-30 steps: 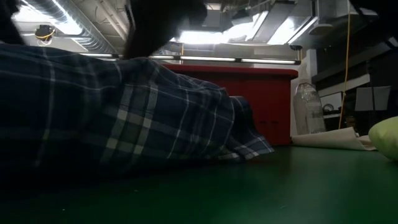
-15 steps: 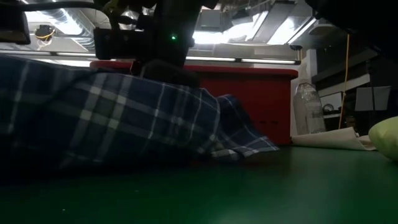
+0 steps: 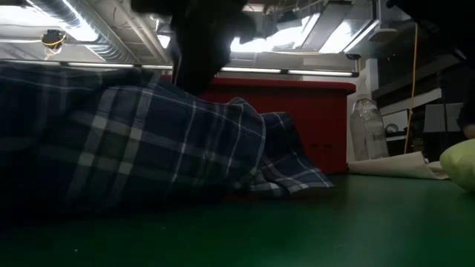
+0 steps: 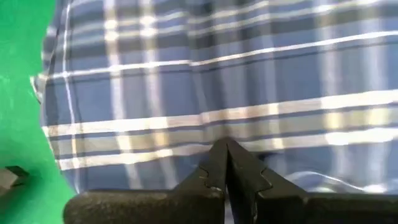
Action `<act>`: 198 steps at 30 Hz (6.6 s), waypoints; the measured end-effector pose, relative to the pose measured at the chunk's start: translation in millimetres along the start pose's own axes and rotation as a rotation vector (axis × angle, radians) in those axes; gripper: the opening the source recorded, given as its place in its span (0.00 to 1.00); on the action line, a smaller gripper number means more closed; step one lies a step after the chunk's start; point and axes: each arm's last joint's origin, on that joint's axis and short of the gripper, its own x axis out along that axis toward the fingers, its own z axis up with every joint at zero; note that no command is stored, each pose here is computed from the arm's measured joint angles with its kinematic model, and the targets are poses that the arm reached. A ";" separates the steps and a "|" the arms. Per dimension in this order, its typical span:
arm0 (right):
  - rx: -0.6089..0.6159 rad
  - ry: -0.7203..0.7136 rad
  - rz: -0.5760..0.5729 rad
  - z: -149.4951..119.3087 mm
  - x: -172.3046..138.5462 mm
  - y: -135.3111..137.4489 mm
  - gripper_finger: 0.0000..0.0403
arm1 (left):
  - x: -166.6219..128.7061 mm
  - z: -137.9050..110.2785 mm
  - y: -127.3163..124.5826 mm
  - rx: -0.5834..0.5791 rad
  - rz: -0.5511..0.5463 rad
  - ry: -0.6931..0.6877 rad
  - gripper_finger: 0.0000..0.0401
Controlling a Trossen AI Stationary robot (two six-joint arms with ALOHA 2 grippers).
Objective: Fold Laundry from Bin
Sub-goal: Fold the blue shirt
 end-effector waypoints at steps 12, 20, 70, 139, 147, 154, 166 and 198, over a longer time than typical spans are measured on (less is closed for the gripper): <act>-0.079 -0.080 -0.062 11.2 -46.9 41.1 0.33 | -42.2 29.0 -19.2 0.050 -0.022 -0.184 0.00; -0.133 -0.079 -0.094 17.1 -39.1 79.4 0.33 | -26.4 25.6 -26.3 -0.032 -0.114 -0.337 0.00; -0.236 0.149 -0.091 -3.7 -39.8 108.5 0.33 | -7.8 -27.6 -94.4 0.081 -0.601 -0.205 0.00; -0.123 -0.082 -0.256 18.9 -40.9 94.1 0.33 | -51.7 0.7 -60.3 0.082 -0.369 -0.482 0.00; -0.012 -0.254 -0.297 34.9 -39.7 64.0 0.33 | -43.2 5.4 -43.4 0.099 -0.214 -0.479 0.00; 0.036 -0.226 -0.320 31.4 -24.8 36.0 0.33 | -33.2 7.6 -20.4 0.055 -0.042 -0.386 0.00; 0.017 -0.093 -0.229 20.5 46.3 35.4 0.33 | -19.6 -2.2 -6.5 0.016 0.020 -0.313 0.00; -0.079 -0.125 -0.160 25.2 -26.1 77.1 0.33 | -28.7 -4.6 -26.1 -0.048 -0.148 -0.096 0.00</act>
